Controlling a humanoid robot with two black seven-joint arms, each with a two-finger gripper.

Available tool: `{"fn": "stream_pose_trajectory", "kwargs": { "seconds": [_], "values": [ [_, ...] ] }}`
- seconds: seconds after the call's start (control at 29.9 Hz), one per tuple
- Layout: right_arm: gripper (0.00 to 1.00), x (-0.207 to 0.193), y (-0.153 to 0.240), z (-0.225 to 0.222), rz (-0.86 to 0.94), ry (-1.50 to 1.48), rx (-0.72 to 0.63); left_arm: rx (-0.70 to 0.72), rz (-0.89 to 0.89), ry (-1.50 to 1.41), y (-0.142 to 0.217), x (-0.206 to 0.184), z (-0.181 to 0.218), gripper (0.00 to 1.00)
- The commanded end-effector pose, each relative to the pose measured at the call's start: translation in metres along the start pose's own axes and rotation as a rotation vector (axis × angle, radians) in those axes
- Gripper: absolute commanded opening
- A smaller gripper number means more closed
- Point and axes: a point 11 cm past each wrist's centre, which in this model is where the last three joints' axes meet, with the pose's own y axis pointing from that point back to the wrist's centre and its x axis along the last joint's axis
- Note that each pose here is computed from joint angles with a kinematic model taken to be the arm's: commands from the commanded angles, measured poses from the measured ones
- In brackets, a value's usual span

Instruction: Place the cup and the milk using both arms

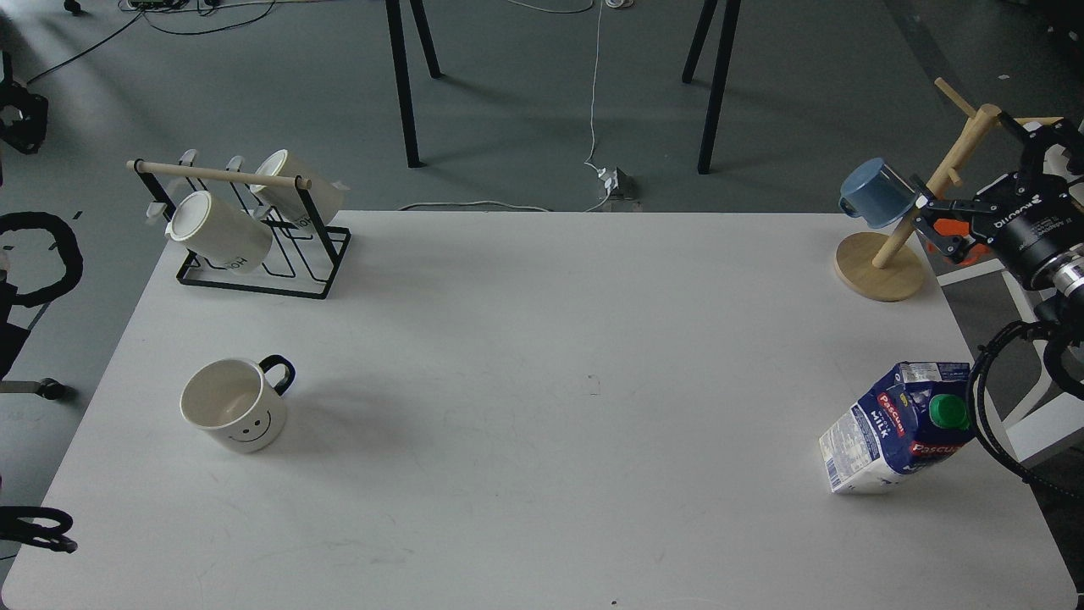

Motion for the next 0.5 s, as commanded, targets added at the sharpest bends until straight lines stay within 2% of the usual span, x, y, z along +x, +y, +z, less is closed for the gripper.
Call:
{"fn": "stream_pose_trajectory", "kwargs": {
  "seconds": [0.0, 0.1, 0.23, 0.47],
  "values": [
    [0.99, 0.003, 0.004, -0.004, 0.009, 0.005, 0.009, 0.013, -0.066, -0.157, -0.008, -0.005, 0.018, 1.00],
    [0.99, 0.004, 0.005, -0.008, 0.012, 0.008, 0.016, 0.030, -0.164, -0.329, -0.027, -0.029, 0.048, 1.00],
    [0.99, 0.005, 0.006, -0.013, 0.015, 0.016, 0.020, 0.114, -0.260, -0.631, -0.036, -0.036, 0.075, 1.00],
    [0.99, 0.012, 0.012, -0.009, 0.035, 0.013, 0.013, 0.218, -0.463, -1.008, -0.046, -0.071, 0.094, 1.00]
  ]
}}
